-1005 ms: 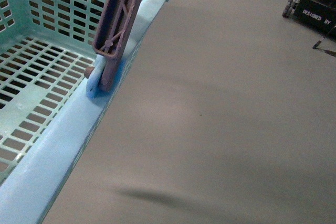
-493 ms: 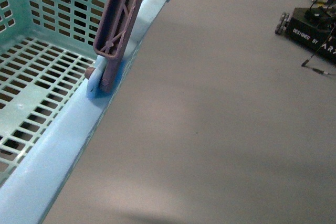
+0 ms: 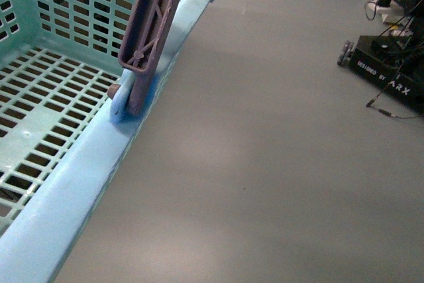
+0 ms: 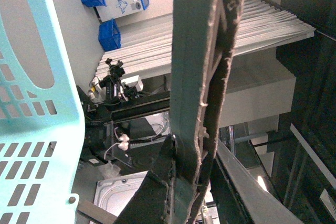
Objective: Pick mango and avocado into basket
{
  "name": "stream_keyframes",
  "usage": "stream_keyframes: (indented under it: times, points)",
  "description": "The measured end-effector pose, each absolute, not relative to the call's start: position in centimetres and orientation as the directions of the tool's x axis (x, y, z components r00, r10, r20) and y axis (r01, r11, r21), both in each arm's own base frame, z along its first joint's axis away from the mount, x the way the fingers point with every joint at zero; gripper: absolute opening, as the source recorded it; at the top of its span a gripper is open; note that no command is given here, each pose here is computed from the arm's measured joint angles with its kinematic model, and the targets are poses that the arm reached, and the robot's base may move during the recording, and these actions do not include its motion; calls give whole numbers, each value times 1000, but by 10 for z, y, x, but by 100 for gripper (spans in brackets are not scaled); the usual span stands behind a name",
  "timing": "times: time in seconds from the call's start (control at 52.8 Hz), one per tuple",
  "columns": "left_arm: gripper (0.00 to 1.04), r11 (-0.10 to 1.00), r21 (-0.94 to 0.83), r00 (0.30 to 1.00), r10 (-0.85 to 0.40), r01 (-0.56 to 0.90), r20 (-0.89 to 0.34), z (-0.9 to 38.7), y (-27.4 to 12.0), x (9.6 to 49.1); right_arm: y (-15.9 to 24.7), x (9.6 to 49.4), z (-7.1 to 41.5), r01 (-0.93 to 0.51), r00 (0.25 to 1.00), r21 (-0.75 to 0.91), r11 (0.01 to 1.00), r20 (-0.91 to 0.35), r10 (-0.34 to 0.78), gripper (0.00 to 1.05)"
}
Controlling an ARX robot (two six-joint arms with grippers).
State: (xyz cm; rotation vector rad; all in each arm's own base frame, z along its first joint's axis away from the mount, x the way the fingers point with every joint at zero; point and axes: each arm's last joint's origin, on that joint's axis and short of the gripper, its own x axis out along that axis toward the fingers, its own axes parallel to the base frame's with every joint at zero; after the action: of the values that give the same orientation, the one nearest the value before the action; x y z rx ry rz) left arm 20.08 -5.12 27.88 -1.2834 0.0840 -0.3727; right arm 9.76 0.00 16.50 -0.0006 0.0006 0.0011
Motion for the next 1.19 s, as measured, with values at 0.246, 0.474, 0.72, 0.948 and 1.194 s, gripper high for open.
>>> stream_keyframes:
  times: [0.246, 0.474, 0.72, 0.948, 1.194]
  points:
    - [14, 233, -946, 937, -317, 225, 145, 279, -51, 201, 0, 98, 165, -1, 1000, 0, 1000, -1, 1, 97]
    - [14, 233, -946, 937, -317, 225, 145, 279, -51, 201, 0, 98, 165, -1, 1000, 0, 1000, -1, 1, 97]
    - [14, 233, -945, 937, -317, 228, 148, 280, -51, 200, 0, 98, 165, -1, 1000, 0, 1000, 0, 1, 97]
    - [14, 233, -945, 937, -317, 228, 147, 279, -51, 200, 0, 98, 165, -1, 1000, 0, 1000, -1, 1, 97]
    - [14, 233, -945, 937, -317, 228, 147, 279, -51, 200, 0, 98, 165, -1, 1000, 0, 1000, -1, 1, 97]
